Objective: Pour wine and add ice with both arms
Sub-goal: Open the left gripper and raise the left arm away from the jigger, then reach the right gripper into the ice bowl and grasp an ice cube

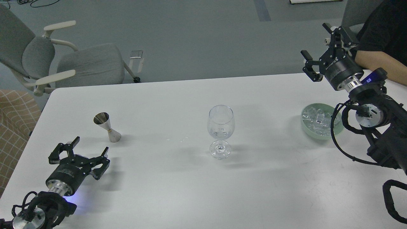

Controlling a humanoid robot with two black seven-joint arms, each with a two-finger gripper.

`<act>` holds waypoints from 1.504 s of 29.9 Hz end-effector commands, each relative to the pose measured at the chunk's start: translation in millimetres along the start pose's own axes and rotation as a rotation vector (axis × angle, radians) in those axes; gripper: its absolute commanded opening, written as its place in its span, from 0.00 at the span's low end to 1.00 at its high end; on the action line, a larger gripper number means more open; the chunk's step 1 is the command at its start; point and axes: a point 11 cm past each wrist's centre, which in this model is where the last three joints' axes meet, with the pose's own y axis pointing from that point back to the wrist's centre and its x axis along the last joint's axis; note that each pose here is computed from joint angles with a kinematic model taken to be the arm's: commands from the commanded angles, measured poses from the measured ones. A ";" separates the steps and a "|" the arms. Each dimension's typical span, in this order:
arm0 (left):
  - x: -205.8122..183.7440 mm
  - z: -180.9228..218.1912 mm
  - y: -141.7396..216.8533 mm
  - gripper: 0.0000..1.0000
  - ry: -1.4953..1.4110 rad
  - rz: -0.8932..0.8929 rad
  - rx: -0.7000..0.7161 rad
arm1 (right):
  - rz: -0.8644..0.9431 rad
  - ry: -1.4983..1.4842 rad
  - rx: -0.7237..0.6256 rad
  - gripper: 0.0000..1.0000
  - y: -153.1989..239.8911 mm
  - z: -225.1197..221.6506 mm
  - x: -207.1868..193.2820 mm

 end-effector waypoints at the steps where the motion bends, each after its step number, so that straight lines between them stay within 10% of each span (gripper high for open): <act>1: -11.7 34.5 7.0 0.98 -0.126 -0.091 -0.052 | -0.005 0.002 0.004 1.00 -1.1 -2.3 -1.1; 15: -116.7 180.5 -52.1 0.98 -0.643 -0.178 -0.348 | -0.053 0.113 -0.001 1.00 2.0 -31.1 2.1; 31: -201.2 116.7 -119.4 0.98 -0.869 -0.380 -0.235 | -0.213 0.862 -0.273 1.00 73.7 -91.1 24.6; 45: -203.1 93.7 -127.1 0.98 -0.818 -0.415 -0.216 | -0.335 1.582 -0.417 1.00 121.6 -41.8 37.1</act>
